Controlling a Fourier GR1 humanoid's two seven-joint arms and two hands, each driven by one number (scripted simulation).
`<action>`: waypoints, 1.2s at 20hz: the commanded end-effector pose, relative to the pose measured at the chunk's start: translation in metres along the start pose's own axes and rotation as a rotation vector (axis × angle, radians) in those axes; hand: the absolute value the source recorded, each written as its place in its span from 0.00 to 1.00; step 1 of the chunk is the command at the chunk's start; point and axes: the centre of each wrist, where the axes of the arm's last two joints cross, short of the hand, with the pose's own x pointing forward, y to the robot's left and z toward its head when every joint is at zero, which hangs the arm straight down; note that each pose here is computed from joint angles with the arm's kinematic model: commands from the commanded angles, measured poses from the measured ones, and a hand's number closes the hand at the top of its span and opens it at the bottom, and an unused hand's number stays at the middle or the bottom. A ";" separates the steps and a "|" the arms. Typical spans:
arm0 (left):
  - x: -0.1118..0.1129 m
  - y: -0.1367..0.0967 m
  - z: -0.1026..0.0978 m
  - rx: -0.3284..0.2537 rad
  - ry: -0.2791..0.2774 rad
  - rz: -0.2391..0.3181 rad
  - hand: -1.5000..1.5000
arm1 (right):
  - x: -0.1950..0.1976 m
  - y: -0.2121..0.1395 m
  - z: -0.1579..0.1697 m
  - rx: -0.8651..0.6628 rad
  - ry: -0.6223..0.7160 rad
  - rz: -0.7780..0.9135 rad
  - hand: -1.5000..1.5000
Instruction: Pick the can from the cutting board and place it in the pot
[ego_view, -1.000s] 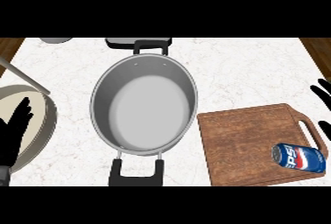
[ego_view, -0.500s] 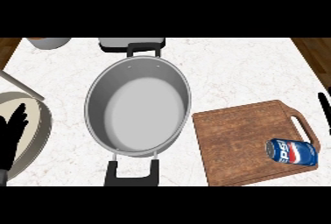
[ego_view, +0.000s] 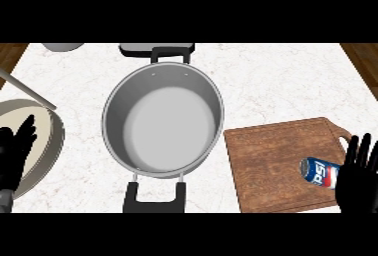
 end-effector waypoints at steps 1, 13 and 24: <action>0.017 -0.010 -0.002 -0.025 -0.020 -0.007 0.50 | 0.054 -0.038 0.038 0.051 0.177 0.142 0.00; 0.036 -0.032 -0.009 -0.057 -0.010 -0.005 0.50 | 0.116 -0.091 0.079 0.083 0.329 0.277 0.00; 0.043 -0.030 -0.011 -0.056 -0.021 -0.010 0.50 | 0.112 -0.083 0.039 0.096 0.327 0.294 0.00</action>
